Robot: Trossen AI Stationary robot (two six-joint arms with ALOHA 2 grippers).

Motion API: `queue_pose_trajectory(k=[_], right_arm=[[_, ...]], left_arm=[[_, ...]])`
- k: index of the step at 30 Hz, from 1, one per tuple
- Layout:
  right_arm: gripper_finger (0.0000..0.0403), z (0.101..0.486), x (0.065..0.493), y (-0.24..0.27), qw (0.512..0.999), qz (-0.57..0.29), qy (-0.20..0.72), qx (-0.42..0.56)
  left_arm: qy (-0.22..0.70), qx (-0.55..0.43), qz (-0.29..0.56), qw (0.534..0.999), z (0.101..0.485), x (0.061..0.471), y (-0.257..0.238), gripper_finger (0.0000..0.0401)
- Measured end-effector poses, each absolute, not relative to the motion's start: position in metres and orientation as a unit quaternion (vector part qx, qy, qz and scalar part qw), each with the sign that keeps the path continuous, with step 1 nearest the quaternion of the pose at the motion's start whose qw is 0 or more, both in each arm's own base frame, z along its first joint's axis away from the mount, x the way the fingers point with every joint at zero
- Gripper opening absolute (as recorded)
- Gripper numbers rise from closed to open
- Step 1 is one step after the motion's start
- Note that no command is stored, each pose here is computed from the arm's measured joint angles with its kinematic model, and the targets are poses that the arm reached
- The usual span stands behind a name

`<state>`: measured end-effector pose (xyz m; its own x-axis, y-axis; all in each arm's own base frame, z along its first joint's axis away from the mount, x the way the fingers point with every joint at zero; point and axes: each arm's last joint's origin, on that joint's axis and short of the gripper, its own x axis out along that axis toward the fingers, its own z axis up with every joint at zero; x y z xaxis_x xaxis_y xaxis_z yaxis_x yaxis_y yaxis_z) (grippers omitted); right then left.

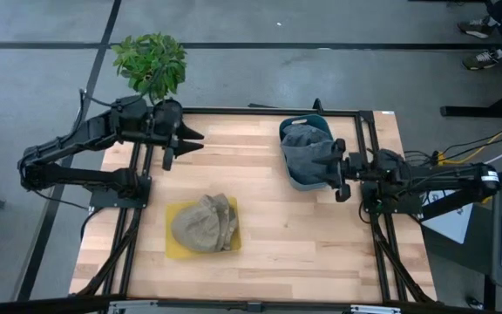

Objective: Pick & Place hat
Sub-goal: Return to Home Position

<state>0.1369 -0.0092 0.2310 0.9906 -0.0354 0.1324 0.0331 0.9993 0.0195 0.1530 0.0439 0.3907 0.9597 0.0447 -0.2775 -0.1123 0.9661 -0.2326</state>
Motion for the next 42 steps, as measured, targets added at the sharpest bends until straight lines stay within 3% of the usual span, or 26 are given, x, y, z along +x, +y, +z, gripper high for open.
queue_pose_trajectory(k=[8, 12, 18, 33, 42], right_arm=[[0.0207, 0.192, 0.118, -0.008, 0.992, -0.013, -0.128, 0.006], [0.0206, 0.195, 0.113, -0.007, 0.990, -0.006, -0.138, -0.029], [0.0206, 0.183, 0.106, -0.002, 0.994, 0.069, -0.079, -0.012], [0.0206, 0.170, 0.097, -0.001, 0.997, 0.071, -0.025, -0.003], [0.0207, 0.170, 0.097, -0.001, 0.997, 0.071, -0.022, 0.017]], left_arm=[[0.131, -0.156, 0.044, 0.978, 0.382, 0.142, 0.040, 0.0144], [0.126, -0.155, 0.043, 0.979, 0.384, 0.140, 0.039, 0.0144], [0.114, -0.161, 0.030, 0.980, 0.387, 0.130, 0.036, 0.0144], [0.089, -0.149, 0.040, 0.984, 0.389, 0.102, 0.027, 0.0144], [-0.046, -0.165, -0.001, 0.985, 0.296, 0.108, 0.028, 0.0143]])
